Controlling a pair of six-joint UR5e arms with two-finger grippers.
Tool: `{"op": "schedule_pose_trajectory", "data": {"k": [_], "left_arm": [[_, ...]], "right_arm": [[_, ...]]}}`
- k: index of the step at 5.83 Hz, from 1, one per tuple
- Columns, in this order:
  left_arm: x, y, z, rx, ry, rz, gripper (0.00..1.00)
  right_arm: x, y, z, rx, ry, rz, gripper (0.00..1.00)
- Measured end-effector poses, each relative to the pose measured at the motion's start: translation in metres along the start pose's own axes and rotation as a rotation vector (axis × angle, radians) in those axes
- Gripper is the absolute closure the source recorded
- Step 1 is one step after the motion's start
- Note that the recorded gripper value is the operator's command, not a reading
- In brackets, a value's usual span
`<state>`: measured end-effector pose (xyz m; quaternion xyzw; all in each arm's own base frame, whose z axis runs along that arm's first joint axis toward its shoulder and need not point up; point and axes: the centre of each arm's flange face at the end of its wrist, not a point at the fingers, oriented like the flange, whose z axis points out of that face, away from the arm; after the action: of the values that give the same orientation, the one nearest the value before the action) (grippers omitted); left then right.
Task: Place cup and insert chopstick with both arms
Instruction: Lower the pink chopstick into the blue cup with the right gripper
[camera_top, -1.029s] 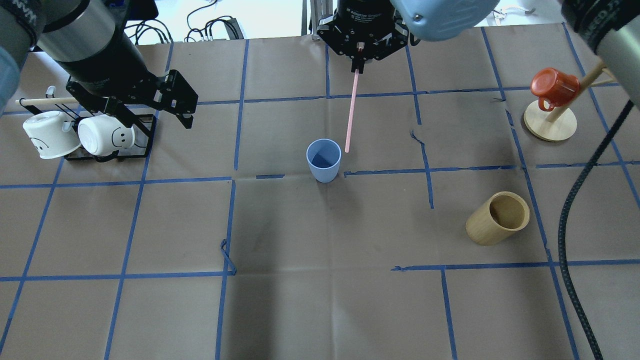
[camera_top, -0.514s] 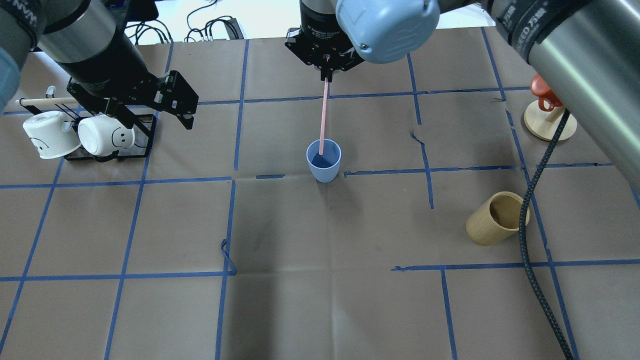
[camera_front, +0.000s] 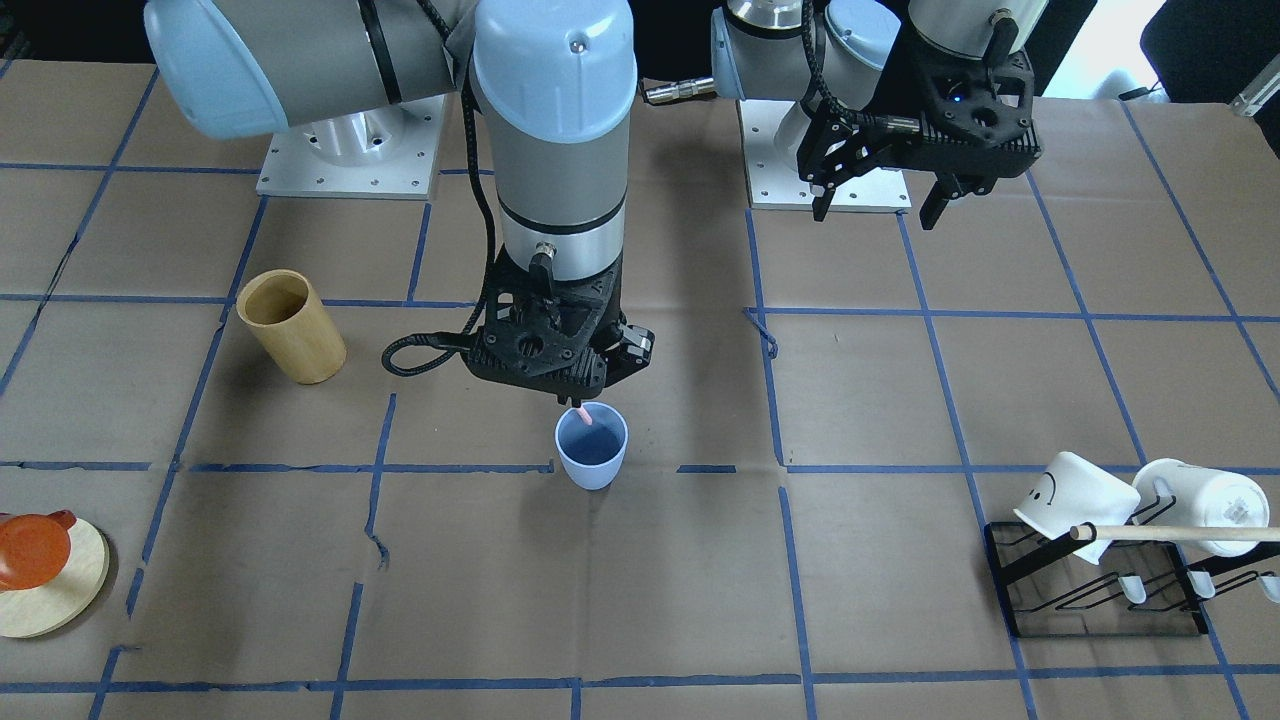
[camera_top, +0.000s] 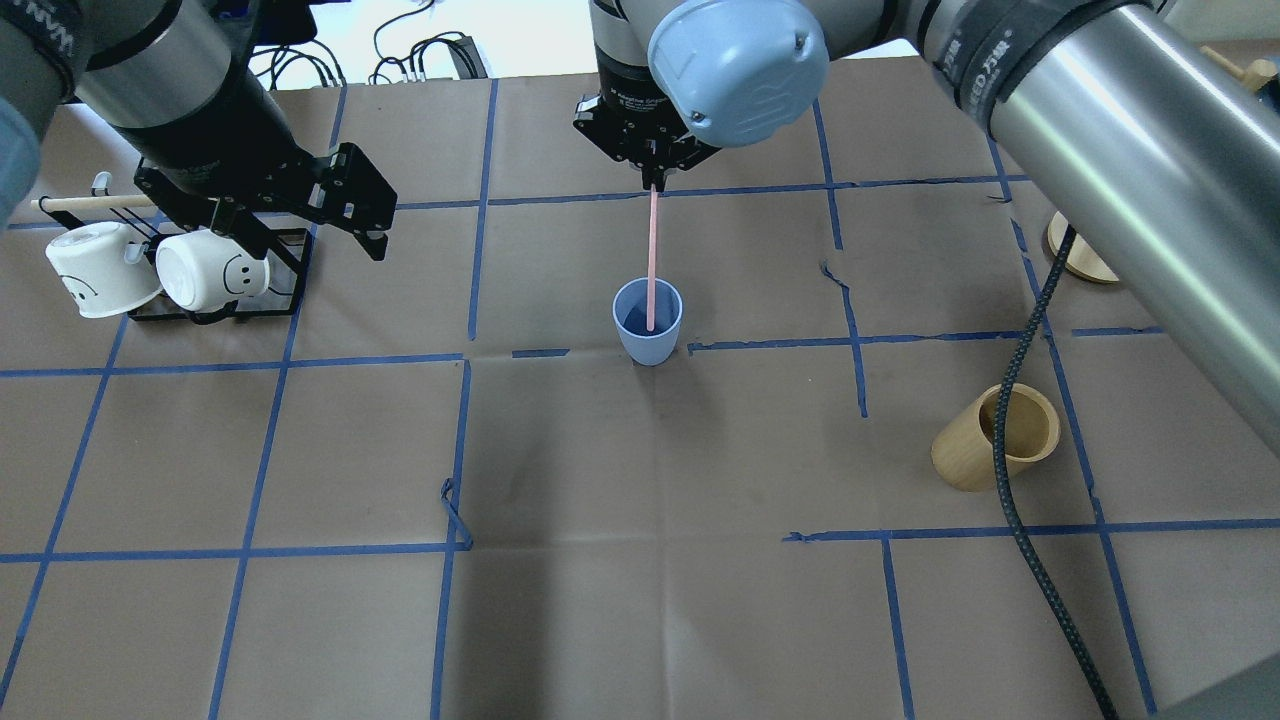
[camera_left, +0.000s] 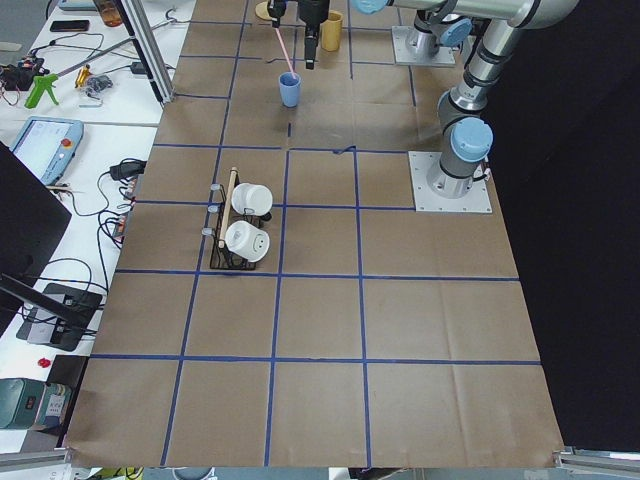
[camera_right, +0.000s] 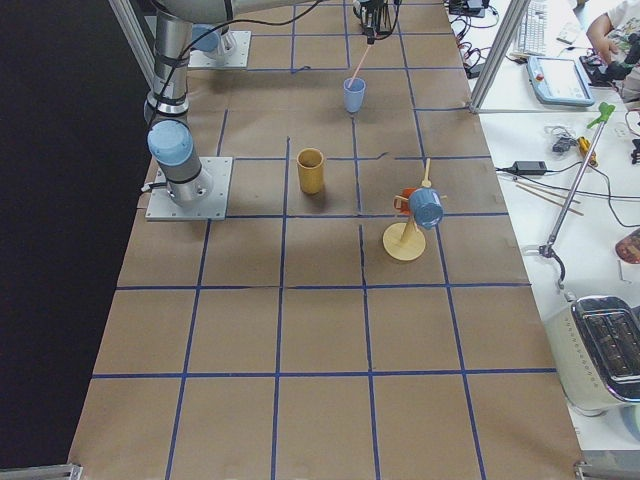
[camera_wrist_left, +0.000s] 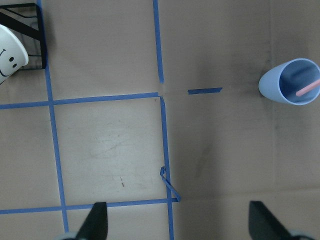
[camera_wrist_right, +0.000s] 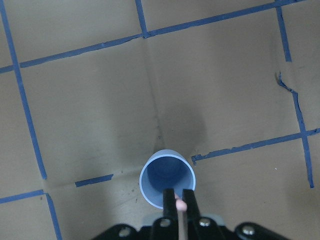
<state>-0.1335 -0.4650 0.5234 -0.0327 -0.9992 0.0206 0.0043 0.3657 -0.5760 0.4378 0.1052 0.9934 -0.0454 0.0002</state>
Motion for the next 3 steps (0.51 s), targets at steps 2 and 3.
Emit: {"op": "schedule_pose_trajectory", "data": {"k": [2,3], "left_arm": [[0.001,0.000,0.000,0.000,0.000,0.001,0.02],[0.001,0.000,0.000,0.000,0.000,0.001,0.02]], "right_arm": [[-0.003,-0.002,0.027,-0.038,0.020,-0.011,0.01],[-0.003,-0.001,0.036,-0.051,0.024,-0.021,0.00]]}}
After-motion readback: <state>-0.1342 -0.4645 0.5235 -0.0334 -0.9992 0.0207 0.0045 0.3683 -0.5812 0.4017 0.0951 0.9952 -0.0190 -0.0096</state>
